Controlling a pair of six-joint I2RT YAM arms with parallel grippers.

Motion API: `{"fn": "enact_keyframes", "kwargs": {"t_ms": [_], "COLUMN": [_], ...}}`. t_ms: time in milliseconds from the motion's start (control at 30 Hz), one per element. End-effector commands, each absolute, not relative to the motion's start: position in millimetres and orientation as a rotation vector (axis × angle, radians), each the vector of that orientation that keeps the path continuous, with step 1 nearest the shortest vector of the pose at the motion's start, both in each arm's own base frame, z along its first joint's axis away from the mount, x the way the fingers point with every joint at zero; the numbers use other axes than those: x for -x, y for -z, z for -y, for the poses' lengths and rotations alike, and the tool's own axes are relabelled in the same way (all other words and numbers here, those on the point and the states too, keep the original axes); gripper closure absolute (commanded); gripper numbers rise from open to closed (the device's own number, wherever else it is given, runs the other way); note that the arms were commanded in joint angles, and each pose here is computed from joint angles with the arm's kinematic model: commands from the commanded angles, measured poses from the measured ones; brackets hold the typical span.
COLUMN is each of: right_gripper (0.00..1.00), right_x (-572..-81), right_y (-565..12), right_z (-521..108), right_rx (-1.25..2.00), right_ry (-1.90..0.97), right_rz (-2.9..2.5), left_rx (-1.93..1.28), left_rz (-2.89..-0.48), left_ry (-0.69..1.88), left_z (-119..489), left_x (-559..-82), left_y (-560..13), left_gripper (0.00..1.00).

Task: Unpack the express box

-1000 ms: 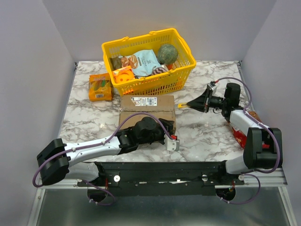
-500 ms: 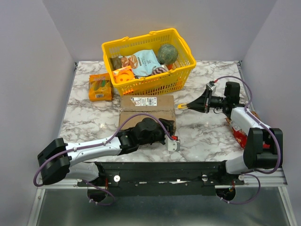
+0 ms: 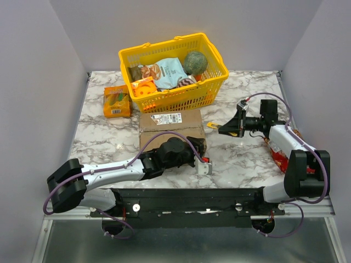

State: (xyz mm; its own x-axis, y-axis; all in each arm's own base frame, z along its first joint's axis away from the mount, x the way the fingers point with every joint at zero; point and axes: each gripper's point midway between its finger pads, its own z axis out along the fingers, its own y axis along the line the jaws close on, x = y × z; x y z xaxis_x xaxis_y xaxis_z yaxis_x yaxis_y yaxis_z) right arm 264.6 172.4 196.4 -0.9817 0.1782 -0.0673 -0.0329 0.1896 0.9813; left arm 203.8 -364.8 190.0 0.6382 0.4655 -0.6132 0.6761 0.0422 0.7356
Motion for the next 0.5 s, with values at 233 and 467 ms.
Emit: {"fn": "enact_keyframes", "kwargs": {"t_ms": [233,467], "right_gripper": [0.99,1.00], "right_x": [-241,-231], "right_y": [-211,-216], "right_z": [-176,-176], "right_rx": [-0.050,-0.035], "right_ry": [-1.995,-2.022], "right_rz": [-2.293,-2.308], "left_rx": [-1.615,-1.616], "left_rz": [-1.047,-1.046], "left_ry": [0.092,0.098], "left_z": [344,345], "left_x": [-220,-219], "left_y": [-170,-169], "left_gripper": [0.36,0.36]}}
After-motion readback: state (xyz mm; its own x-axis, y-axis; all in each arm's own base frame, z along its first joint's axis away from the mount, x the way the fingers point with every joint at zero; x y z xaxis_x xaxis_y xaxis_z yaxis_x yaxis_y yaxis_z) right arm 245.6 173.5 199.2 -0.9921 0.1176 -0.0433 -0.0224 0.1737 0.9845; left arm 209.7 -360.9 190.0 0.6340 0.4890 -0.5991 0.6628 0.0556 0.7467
